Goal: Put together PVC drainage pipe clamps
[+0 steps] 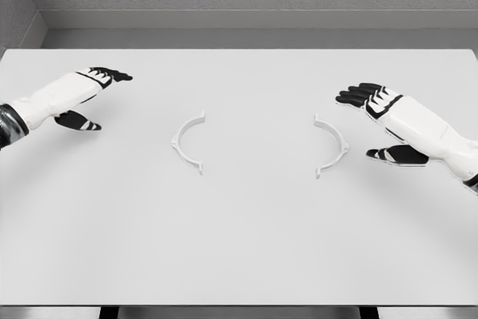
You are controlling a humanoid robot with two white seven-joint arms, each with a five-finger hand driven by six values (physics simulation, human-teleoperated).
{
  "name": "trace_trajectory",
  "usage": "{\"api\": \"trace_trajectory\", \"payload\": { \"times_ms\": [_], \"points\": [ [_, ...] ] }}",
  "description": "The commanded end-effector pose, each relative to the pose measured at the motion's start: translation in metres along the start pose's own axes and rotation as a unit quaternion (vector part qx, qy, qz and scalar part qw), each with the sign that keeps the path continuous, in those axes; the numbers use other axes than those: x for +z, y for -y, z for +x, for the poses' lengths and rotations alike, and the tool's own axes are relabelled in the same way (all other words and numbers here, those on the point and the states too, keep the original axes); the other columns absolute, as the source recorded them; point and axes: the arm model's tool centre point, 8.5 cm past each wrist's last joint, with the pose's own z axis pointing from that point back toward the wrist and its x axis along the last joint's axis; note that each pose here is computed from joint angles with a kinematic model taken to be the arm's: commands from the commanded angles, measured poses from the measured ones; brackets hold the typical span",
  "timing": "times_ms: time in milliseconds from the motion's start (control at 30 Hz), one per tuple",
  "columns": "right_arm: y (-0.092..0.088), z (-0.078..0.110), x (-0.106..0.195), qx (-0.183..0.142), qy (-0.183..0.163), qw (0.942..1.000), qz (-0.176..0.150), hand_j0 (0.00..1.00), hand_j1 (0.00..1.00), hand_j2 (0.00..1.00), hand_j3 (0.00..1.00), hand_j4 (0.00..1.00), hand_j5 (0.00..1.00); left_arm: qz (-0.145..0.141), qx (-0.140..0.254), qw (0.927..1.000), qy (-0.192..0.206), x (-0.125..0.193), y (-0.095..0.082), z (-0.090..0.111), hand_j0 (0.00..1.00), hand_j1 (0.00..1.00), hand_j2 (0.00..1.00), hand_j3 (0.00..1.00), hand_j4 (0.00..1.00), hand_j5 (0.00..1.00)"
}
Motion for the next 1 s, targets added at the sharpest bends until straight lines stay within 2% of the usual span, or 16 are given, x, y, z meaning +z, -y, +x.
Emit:
{"api": "trace_trajectory", "payload": {
  "times_ms": [0, 33, 100, 133, 233, 400, 467, 600, 700, 967],
  "points": [
    [0.0, -0.004, 0.001, -0.004, -0.006, 1.0, -0.004, 1.0, 1.0, 1.0, 1.0, 1.0, 1.0, 0.003, 0.006, 1.0, 0.007, -0.006, 0.002, 0.005, 1.0, 1.0, 1.0, 1.0, 1.0, 1.0],
    [0.012, -0.007, -0.005, 0.02, -0.005, 0.9998, -0.005, 1.0, 1.0, 1.0, 1.0, 1.0, 1.0, 0.001, 0.006, 0.9999, 0.009, -0.007, 0.004, 0.007, 1.0, 1.0, 1.0, 1.0, 1.0, 1.0],
    [0.02, -0.012, -0.016, 0.097, -0.019, 0.9949, 0.022, 1.0, 1.0, 1.0, 1.0, 1.0, 1.0, -0.002, 0.009, 0.9998, 0.015, -0.012, 0.009, 0.011, 1.0, 1.0, 1.0, 1.0, 1.0, 1.0],
    [0.019, -0.014, -0.016, 0.103, -0.023, 0.9941, 0.028, 1.0, 1.0, 1.0, 1.0, 1.0, 1.0, -0.004, 0.009, 0.9998, 0.016, -0.012, 0.01, 0.012, 1.0, 1.0, 1.0, 1.0, 1.0, 1.0],
    [-0.006, -0.019, -0.036, 0.139, -0.043, 0.9879, 0.053, 1.0, 1.0, 1.0, 1.0, 1.0, 1.0, -0.006, 0.013, 0.9997, 0.022, -0.017, 0.014, 0.016, 1.0, 1.0, 1.0, 1.0, 1.0, 1.0],
    [-0.018, -0.015, -0.042, 0.151, -0.04, 0.985, 0.073, 1.0, 1.0, 1.0, 1.0, 1.0, 1.0, -0.003, 0.016, 0.9992, 0.037, -0.03, 0.017, 0.027, 1.0, 1.0, 1.0, 1.0, 1.0, 1.0],
    [-0.027, -0.013, -0.043, 0.141, -0.038, 0.9863, 0.076, 1.0, 1.0, 1.0, 1.0, 1.0, 1.0, 0.001, 0.019, 0.9989, 0.043, -0.036, 0.017, 0.032, 1.0, 1.0, 1.0, 1.0, 1.0, 1.0],
    [-0.043, -0.025, -0.04, 0.121, -0.052, 0.987, 0.093, 1.0, 1.0, 1.0, 1.0, 1.0, 1.0, 0.003, 0.022, 0.9984, 0.052, -0.042, 0.018, 0.039, 1.0, 1.0, 1.0, 1.0, 1.0, 1.0],
    [-0.046, -0.026, -0.04, 0.117, -0.052, 0.987, 0.097, 1.0, 1.0, 1.0, 1.0, 1.0, 1.0, 0.004, 0.02, 0.9982, 0.057, -0.044, 0.017, 0.042, 1.0, 1.0, 1.0, 1.0, 1.0, 1.0],
    [-0.065, -0.046, -0.041, 0.09, -0.075, 0.9861, 0.118, 1.0, 1.0, 1.0, 1.0, 1.0, 1.0, -0.001, 0.013, 0.997, 0.077, -0.05, 0.018, 0.055, 1.0, 1.0, 1.0, 1.0, 1.0, 1.0]
  ]
}}
